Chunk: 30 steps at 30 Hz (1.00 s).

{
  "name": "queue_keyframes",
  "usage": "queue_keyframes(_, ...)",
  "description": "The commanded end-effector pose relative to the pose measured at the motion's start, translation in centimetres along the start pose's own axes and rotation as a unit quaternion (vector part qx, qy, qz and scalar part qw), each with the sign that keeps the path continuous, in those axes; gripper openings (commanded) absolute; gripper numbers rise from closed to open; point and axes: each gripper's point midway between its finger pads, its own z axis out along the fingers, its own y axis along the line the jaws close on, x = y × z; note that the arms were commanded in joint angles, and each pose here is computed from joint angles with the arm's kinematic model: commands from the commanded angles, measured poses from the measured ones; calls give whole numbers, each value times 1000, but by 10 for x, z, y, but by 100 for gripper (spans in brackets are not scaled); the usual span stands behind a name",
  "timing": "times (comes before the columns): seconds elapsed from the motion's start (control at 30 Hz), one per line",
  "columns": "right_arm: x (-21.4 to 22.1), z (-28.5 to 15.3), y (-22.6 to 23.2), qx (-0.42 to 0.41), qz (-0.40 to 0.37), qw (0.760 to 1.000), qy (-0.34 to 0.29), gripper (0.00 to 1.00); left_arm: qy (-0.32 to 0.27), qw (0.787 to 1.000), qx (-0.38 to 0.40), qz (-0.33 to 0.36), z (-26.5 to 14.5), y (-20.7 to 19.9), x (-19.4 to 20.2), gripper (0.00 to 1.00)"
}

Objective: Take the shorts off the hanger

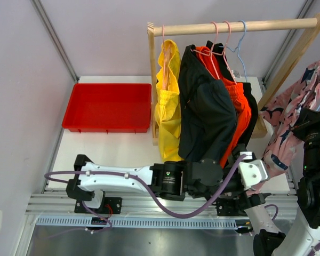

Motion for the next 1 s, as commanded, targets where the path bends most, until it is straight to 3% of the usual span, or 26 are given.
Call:
queue_keyframes(0.0,-9,3,11,-25,11,1000,-15,0,-44,999,-10,13,10,2,-31,99)
queue_keyframes(0.57,-1,0,19,-52,10,999,1,0,-23,997,-70,19,56,46,4,99)
queue_keyframes(0.6,-1,0,18,-51,9,999,1,0,-27,997,-71,19,57,47,3,94)
queue_keyframes(0.67,2,1,18,-50,9,999,3,0,-33,996,-74,20,57,51,-2,67)
queue_keyframes(0.7,2,1,17,-50,9,999,3,0,-36,996,-77,21,57,53,-4,36)
queue_keyframes(0.73,3,2,17,-50,8,999,5,0,-37,996,-77,20,56,53,-5,15)
queue_keyframes(0.77,4,3,17,-49,8,999,6,0,-40,996,-77,15,55,53,-8,2)
queue_keyframes(0.97,4,10,14,-36,3,999,5,0,-34,997,-65,12,25,26,-6,0)
